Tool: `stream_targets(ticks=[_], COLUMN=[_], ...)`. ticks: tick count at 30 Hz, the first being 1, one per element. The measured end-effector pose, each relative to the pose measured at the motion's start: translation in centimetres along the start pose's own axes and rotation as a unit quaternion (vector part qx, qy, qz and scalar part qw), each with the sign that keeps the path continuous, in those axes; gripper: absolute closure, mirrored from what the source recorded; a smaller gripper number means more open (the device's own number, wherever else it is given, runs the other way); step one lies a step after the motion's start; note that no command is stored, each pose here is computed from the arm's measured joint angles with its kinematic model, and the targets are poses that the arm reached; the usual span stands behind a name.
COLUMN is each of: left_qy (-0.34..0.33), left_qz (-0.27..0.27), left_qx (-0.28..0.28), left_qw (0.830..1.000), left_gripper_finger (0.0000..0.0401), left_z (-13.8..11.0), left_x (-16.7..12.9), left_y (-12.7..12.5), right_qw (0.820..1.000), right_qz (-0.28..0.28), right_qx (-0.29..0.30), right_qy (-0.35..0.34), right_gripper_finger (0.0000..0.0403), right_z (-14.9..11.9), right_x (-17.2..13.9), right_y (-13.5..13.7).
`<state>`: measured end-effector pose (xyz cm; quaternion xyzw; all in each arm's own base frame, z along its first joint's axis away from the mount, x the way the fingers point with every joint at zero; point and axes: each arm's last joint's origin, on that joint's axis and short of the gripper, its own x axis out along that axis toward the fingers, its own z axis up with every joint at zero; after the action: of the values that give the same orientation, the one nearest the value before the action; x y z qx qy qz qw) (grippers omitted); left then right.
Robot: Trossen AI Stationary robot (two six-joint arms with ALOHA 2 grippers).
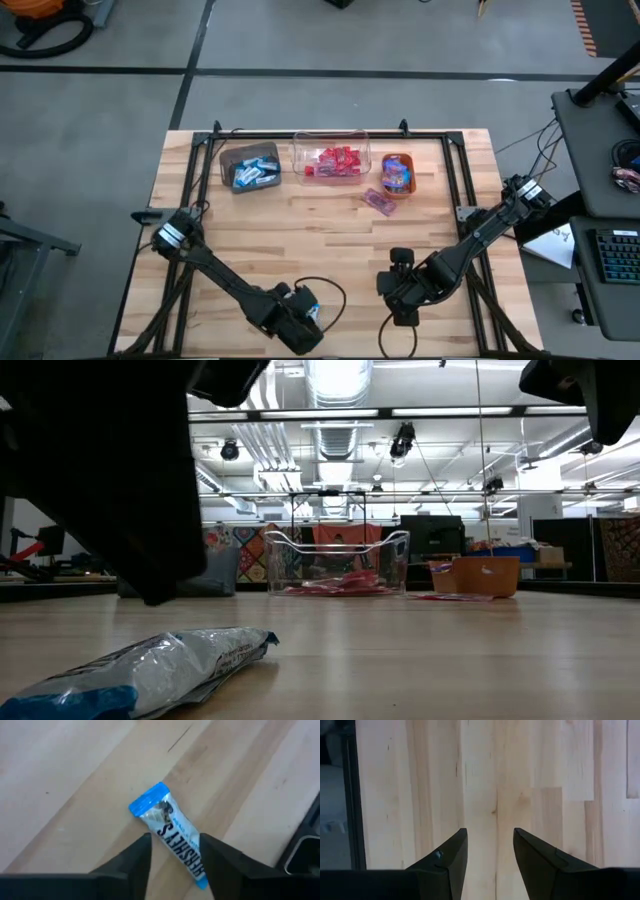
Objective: Sort candy
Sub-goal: Put the white chocolate into the black bin
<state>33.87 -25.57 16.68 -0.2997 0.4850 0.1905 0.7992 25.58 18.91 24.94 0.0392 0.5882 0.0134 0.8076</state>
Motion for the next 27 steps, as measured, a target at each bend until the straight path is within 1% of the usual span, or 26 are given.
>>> stream_targets(ticks=[4,7,10,13,17,20,23,27], left_qy=[-0.016,-0.024,-0.025,-0.024,-0.023,-0.023,-0.023,-0.024], left_qz=[0.007,0.011,0.012,0.018,0.019,0.020,0.019,0.013], left_qx=[0.000,0.000,-0.003,-0.001,0.001,0.002,0.009,0.018], left_qw=[1.000,1.000,1.000,1.000,1.000,1.000,1.000,0.999], left_gripper_finger=[0.0210,0.0188,0.0180,0.0183,0.0197,0.0218,0.0254,0.0315], left_z=[0.0,0.0,-0.1,-0.4,-0.5,-0.5,-0.6,-0.5], left_x=[0.6,0.9,1.2,2.2,2.5,2.5,2.5,2.5], left_y=[-0.4,-0.4,-0.4,-0.3,-0.3,-0.2,-0.3,-0.4], right_qw=[1.000,1.000,1.000,1.000,1.000,1.000,1.000,1.000], right_qz=[0.000,0.000,0.000,0.000,0.000,0.000,0.000,0.000], right_qx=[0.003,0.007,0.008,0.008,0.008,0.007,0.007,0.007], right_qy=[0.000,0.000,0.000,0.000,0.000,0.000,0.000,0.000], right_gripper_finger=[0.0252,0.0252,0.0252,0.0252,0.0252,0.0252,0.0252,0.0252], right_z=[0.0,0.0,0.0,0.0,0.0,0.0,0.0,0.0], right_x=[0.0,0.0,0.0,0.0,0.0,0.0,0.0,0.0], right_y=[0.0,0.0,0.0,0.0,0.0,0.0,0.0,0.0])
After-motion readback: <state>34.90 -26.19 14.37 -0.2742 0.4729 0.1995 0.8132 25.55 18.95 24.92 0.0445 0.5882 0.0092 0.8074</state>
